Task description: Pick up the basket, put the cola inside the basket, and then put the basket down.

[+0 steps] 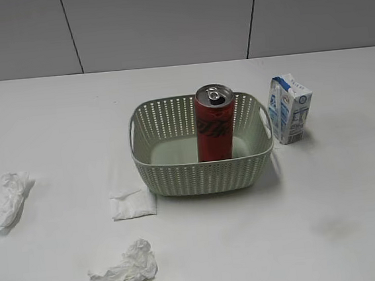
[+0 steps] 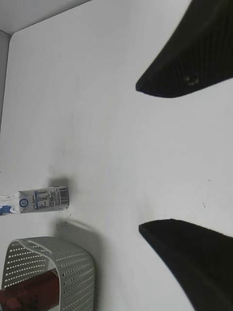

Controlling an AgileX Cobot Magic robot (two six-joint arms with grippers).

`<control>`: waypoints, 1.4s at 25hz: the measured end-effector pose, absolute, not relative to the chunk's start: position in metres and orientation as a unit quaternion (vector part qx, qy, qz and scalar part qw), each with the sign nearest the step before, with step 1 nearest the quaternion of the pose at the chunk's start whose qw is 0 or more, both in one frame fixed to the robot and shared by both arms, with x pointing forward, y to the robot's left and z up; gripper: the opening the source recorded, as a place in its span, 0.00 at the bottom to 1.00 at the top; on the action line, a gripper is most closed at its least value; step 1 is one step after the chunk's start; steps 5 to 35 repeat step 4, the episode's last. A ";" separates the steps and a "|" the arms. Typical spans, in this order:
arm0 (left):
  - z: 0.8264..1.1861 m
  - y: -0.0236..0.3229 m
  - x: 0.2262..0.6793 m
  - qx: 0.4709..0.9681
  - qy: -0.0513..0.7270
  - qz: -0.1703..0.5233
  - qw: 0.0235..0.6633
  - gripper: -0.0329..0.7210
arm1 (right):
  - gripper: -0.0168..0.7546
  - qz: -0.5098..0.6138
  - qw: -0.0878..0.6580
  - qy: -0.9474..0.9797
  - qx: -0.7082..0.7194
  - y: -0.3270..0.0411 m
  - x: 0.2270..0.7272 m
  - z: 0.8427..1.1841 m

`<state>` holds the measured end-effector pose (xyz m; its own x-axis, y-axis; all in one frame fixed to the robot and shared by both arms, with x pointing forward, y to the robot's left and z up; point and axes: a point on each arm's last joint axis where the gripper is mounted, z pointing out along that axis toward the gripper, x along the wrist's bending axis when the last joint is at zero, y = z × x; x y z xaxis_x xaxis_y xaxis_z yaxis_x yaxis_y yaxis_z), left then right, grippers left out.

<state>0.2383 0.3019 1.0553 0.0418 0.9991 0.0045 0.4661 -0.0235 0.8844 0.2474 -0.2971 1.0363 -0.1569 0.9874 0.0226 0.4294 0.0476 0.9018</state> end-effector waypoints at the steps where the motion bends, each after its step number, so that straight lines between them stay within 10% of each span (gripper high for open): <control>1: 1.055 0.302 0.235 0.615 0.588 0.365 0.377 0.83 | 0.79 0.412 0.339 0.640 0.554 -0.297 0.247 1.036; 35: 1.055 0.302 0.233 0.613 0.586 0.369 0.381 0.83 | 0.79 0.412 0.339 0.639 0.554 -0.297 0.247 1.036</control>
